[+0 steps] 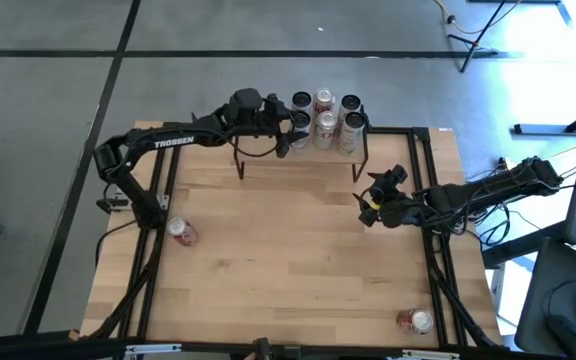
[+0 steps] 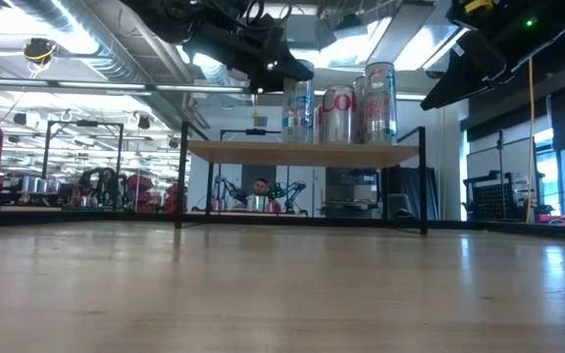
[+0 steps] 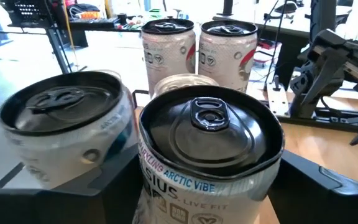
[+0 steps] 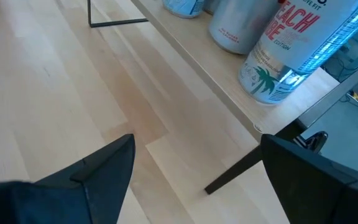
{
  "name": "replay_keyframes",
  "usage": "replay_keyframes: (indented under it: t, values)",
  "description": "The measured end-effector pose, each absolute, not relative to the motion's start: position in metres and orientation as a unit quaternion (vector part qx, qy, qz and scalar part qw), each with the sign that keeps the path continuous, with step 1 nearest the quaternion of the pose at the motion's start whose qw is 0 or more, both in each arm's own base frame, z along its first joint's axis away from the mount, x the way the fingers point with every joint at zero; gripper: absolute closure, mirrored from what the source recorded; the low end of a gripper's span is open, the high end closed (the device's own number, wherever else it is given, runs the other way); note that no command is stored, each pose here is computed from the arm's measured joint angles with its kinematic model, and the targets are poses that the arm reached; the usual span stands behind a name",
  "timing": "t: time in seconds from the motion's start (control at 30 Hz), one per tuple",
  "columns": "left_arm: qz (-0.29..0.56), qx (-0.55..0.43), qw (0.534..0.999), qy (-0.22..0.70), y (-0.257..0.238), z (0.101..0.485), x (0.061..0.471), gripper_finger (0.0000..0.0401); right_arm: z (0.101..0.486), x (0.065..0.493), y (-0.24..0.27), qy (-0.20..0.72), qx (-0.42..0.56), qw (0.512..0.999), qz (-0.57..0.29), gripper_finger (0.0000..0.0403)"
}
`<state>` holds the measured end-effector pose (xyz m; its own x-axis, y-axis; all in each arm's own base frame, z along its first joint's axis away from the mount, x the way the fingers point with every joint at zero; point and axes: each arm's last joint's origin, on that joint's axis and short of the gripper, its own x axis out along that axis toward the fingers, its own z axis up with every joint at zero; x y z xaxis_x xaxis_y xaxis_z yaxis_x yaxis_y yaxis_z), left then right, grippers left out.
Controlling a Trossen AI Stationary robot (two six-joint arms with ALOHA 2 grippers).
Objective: Place canned beverage on shelf
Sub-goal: Put the white-blue soda can on the shelf aligned with the other white-blue soda can
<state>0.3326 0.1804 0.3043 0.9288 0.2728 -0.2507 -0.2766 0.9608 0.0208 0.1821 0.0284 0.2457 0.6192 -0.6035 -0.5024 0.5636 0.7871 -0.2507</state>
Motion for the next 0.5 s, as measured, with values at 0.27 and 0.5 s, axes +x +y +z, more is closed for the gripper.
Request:
replay_keyframes:
  t: [0.27,0.5]
  values:
    - [0.164,0.005,0.979,0.123,0.175,0.309,0.333,0.0101,0.246,0.182,0.028,0.292,-0.036,0.899,-0.324,0.0071]
    - [0.167,0.029,0.982,0.084,0.171,0.333,0.321,0.0097,0.246,0.182,0.028,0.292,-0.036,0.899,-0.324,0.0071]
